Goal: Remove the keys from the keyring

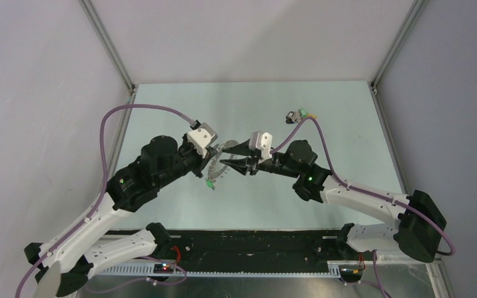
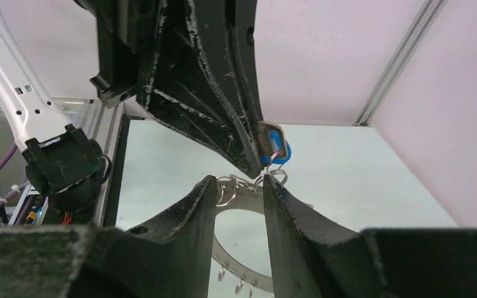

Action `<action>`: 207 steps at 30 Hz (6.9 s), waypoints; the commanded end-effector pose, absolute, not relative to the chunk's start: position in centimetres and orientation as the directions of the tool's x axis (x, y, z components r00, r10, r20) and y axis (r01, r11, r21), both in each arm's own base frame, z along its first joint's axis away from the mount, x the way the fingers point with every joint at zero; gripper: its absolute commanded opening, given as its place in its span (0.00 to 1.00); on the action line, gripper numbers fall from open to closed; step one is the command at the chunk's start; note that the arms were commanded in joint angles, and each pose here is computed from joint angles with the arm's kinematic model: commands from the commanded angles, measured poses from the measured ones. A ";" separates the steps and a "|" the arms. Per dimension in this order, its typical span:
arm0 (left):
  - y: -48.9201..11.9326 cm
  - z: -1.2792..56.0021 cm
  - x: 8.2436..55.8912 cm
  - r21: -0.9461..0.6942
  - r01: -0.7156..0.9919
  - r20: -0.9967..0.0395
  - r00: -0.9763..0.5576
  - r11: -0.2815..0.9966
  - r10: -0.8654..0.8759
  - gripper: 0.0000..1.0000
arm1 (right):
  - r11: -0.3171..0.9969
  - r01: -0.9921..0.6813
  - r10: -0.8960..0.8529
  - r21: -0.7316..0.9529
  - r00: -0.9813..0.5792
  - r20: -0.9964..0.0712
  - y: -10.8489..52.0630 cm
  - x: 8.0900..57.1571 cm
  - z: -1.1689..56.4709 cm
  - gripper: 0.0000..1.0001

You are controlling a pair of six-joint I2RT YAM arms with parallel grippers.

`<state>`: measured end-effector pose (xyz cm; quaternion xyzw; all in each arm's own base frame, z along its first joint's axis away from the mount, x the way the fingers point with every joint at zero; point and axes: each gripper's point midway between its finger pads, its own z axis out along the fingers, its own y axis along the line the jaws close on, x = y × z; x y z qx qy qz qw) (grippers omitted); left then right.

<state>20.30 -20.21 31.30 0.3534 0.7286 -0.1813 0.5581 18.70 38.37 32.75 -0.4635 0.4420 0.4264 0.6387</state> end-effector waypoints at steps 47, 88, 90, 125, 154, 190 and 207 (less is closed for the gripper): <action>-23.6 36.5 16.5 -0.473 0.556 -0.745 -0.666 0.683 0.026 0.00 | 0.289 -0.912 0.124 -0.291 0.337 -0.933 36.2 18.6 32.6 0.48; -26.1 34.9 18.6 -0.728 0.236 -0.423 -0.894 0.644 -0.150 0.00 | 0.416 -0.852 0.132 -0.317 0.402 -0.906 31.3 19.0 33.7 0.50; -26.1 34.9 18.6 -0.730 0.235 -0.420 -0.895 0.642 -0.150 0.00 | 0.404 -0.859 0.151 -0.316 0.403 -0.903 31.6 18.8 33.9 0.49; -25.7 35.2 17.4 -0.744 0.246 -0.414 -0.899 0.621 -0.141 0.00 | 0.398 -0.881 0.229 -0.257 0.367 -0.901 34.7 20.1 35.1 0.00; -25.3 29.1 18.1 -0.750 0.168 -0.259 -0.965 0.640 -0.051 0.00 | 0.242 -0.758 0.221 -0.605 0.651 -0.727 34.7 14.8 35.5 0.00; -25.2 34.2 18.7 -0.711 0.405 -0.504 -0.864 0.574 -0.015 0.00 | 0.397 -0.857 0.283 -0.329 0.455 -0.844 30.4 17.2 33.9 0.43; -25.2 35.9 18.2 -0.730 0.407 -0.509 -0.860 0.549 -0.039 0.00 | 0.482 -0.832 0.139 -0.275 0.382 -0.914 31.6 20.1 30.9 0.69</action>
